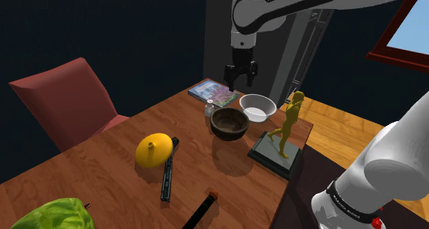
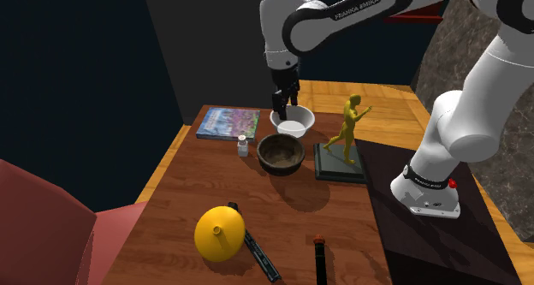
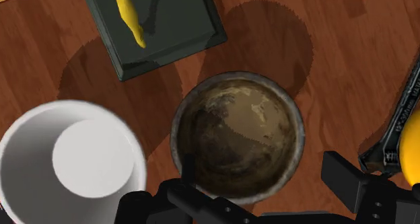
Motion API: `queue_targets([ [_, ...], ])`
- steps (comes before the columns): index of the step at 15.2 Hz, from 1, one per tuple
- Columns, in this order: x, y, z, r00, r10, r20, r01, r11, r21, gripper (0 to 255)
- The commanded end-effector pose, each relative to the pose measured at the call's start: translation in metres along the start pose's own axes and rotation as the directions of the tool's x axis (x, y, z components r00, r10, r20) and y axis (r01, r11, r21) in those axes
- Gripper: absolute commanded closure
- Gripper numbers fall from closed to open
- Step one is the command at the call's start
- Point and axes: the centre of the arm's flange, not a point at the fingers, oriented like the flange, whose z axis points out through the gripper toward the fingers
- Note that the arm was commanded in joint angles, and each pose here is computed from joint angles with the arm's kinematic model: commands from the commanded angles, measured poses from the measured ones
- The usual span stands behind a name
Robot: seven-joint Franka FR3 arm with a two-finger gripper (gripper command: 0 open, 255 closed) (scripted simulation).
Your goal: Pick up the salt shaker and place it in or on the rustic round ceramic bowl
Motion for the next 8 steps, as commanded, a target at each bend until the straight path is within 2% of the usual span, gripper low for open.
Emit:
queue_targets([
  [1,0.026,-0.006,0.011,1.000,0.007,0.008,-0.007,1.000,-0.006,0],
  [8,0.111,-0.020,0.055,0.999,0.033,0.035,-0.032,0.999,-0.029,0],
])
